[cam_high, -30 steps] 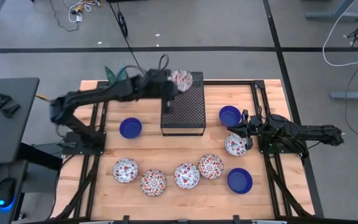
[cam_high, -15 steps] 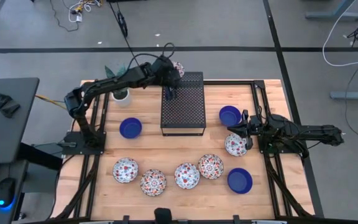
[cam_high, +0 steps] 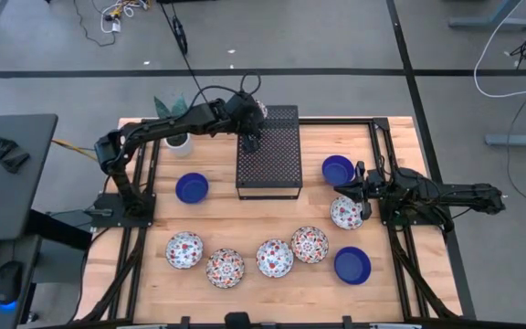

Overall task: Pick & Place Mini bowls
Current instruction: Put the top orange patterned bowl on the shelf, then put the red patterned bowl on the shelf

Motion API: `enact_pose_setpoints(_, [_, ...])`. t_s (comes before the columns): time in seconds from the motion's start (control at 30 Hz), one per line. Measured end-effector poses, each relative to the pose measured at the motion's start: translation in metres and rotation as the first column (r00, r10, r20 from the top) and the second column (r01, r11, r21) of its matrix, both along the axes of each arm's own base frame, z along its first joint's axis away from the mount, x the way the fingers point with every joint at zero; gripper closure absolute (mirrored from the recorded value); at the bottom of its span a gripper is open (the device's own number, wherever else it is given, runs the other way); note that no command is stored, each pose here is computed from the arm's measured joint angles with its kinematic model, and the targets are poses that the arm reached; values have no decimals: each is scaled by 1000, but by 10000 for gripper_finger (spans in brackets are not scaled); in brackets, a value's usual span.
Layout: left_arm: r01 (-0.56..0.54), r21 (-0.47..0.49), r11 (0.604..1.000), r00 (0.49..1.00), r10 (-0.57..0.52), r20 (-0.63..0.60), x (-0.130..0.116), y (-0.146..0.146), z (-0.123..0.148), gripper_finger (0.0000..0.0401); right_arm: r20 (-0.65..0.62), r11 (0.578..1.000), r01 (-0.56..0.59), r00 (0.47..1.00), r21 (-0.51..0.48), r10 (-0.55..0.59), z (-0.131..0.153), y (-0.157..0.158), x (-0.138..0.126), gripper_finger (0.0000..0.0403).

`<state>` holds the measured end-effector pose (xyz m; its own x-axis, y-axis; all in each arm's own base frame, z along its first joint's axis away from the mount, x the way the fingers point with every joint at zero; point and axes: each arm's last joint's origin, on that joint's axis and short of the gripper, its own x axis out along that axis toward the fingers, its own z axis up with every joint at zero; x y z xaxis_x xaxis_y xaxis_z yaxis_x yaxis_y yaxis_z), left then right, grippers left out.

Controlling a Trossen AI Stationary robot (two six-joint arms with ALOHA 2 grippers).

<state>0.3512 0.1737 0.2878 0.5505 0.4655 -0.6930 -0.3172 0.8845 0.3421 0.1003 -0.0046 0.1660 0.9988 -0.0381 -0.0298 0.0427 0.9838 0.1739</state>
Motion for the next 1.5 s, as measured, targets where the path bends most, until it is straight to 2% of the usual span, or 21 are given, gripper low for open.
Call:
enact_pose_setpoints(0.33, [-18,-31,999,1000,19,22,1,-3,-1,337,1,1000,0,1000,0,0,0,0,0,385])
enact_pose_setpoints(0.6, [28,-90,996,998,-22,59,1,-6,3,268,0,1000,0,1000,0,0,0,0,0,385])
enact_pose_setpoints(0.83, [61,-63,996,986,-50,159,-20,-24,45,215,0,1000,1,1000,0,-1,0,0,0,385])
enact_pose_setpoints(0.97, [80,-87,993,979,-62,194,-39,-48,69,210,0,1000,0,1000,0,0,0,0,0,385])
enact_pose_setpoints(1.03, [97,-108,989,979,-75,188,-48,-62,72,213,0,1000,0,1000,0,0,0,0,0,385])
enact_pose_setpoints(1.1, [128,-118,985,975,-103,195,-54,-78,64,220,0,1000,0,1000,0,0,0,0,0,385])
enact_pose_setpoints(1.2, [170,-108,980,953,-135,269,-63,-101,44,235,0,1000,1,1000,0,-1,0,0,0,385])
enact_pose_setpoints(1.37, [259,-98,961,872,-189,451,-78,-137,-3,259,0,1000,1,1000,0,-1,0,0,0,385])
enact_pose_setpoints(1.5, [350,-115,930,797,-231,558,-86,-168,-39,273,0,1000,2,1000,0,-2,0,0,0,385])
